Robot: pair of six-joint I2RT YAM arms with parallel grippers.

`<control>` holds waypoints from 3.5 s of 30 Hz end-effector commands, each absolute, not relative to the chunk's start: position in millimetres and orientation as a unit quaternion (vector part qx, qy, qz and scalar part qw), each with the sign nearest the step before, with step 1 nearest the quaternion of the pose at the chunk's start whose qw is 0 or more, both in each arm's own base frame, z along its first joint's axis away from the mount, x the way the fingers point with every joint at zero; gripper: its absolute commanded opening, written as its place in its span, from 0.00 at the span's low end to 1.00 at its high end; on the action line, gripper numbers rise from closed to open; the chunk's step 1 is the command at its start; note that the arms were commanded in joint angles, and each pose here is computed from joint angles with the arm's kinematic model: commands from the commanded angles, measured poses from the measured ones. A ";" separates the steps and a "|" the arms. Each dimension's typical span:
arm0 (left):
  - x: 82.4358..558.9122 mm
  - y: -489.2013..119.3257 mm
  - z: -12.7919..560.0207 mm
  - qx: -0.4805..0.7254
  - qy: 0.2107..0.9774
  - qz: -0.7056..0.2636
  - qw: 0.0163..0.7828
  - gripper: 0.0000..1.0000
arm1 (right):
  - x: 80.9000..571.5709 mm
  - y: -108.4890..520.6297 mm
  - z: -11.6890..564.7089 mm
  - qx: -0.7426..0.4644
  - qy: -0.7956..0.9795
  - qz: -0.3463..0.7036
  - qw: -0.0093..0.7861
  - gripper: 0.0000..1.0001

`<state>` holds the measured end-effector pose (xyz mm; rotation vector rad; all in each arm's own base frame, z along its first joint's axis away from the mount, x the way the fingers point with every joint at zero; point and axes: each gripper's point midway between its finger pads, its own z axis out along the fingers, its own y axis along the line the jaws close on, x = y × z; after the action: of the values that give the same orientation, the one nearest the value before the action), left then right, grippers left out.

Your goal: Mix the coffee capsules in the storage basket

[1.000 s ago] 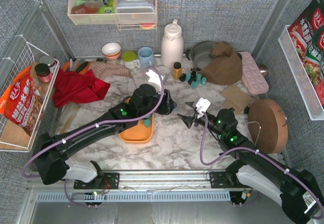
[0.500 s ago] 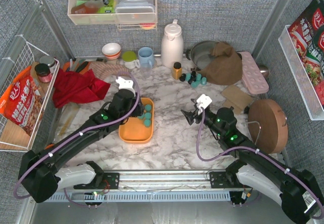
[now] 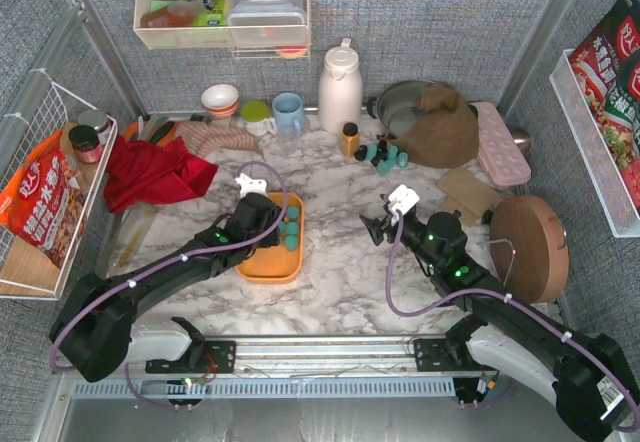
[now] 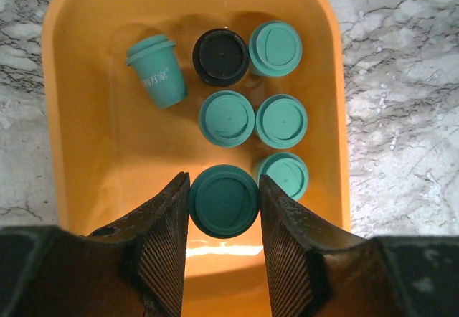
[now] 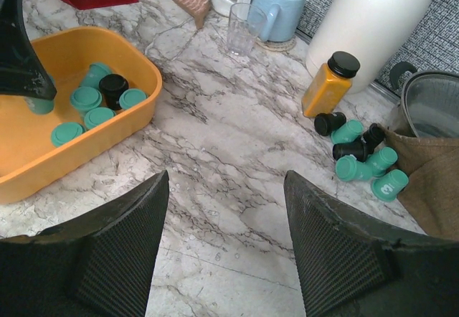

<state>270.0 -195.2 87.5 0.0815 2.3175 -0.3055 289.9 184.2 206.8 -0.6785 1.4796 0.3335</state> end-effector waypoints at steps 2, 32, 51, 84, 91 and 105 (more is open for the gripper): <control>281.9 -203.8 82.2 0.016 0.899 -0.139 0.414 0.44 | 292.2 183.9 210.7 -0.298 0.653 0.145 0.681 0.69; 280.0 -205.6 58.8 -0.020 0.889 -0.169 0.426 0.48 | 293.8 185.3 206.2 -0.303 0.658 0.143 0.674 0.70; 279.8 -204.6 57.8 -0.023 0.890 -0.165 0.423 0.57 | 293.6 184.9 205.9 -0.304 0.658 0.142 0.674 0.70; 253.1 -133.0 241.3 0.105 0.779 -0.098 0.611 0.99 | 468.6 58.7 117.8 -0.070 0.897 -0.023 0.436 0.57; 244.0 -125.2 256.6 0.097 0.754 -0.113 0.639 0.99 | 509.6 43.9 91.7 -0.034 0.929 -0.014 0.368 0.58; 237.1 -125.5 260.2 0.104 0.750 -0.127 0.641 0.99 | 536.8 45.2 50.4 -0.039 0.954 -0.014 0.296 0.57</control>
<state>238.2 -123.3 258.7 0.2223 1.7122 -0.2781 539.3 45.6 53.9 -0.0719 2.4955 -0.0323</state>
